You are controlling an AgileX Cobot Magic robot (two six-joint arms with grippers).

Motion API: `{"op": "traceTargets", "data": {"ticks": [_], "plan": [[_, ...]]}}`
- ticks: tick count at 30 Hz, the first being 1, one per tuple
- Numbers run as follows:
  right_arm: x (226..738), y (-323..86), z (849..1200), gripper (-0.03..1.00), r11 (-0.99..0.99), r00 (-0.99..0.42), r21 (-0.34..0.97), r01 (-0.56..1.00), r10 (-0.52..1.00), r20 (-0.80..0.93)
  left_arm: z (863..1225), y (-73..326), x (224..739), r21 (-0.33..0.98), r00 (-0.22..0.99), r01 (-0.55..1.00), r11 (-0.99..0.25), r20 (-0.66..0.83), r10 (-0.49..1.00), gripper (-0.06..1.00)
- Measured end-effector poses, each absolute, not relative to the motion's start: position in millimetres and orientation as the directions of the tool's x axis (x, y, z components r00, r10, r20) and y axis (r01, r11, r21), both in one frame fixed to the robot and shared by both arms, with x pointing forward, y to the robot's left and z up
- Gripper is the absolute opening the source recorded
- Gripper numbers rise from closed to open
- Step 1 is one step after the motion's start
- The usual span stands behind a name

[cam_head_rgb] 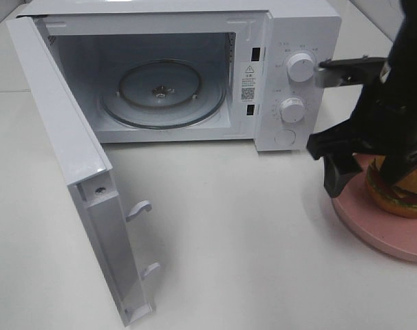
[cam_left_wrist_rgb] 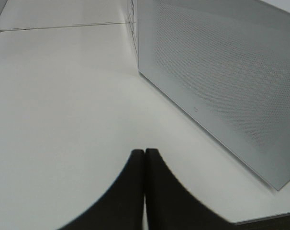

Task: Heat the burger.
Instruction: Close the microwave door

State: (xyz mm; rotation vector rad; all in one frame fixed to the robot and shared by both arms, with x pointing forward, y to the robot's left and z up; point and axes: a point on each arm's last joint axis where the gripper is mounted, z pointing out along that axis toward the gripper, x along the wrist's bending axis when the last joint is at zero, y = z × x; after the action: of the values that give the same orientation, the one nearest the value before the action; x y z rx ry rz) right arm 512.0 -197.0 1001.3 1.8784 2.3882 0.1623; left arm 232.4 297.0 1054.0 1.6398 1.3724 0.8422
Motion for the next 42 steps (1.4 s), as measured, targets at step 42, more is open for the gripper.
{"op": "traceTargets", "data": {"ticks": [42], "plan": [[266.0, -298.1, 1061.3, 0.72, 0.041, -0.075, 0.721, 0.691, 0.997, 0.015, 1054.0, 297.0, 232.4, 0.897, 0.183, 0.436, -0.071, -0.011, 0.983, 0.00]]}}
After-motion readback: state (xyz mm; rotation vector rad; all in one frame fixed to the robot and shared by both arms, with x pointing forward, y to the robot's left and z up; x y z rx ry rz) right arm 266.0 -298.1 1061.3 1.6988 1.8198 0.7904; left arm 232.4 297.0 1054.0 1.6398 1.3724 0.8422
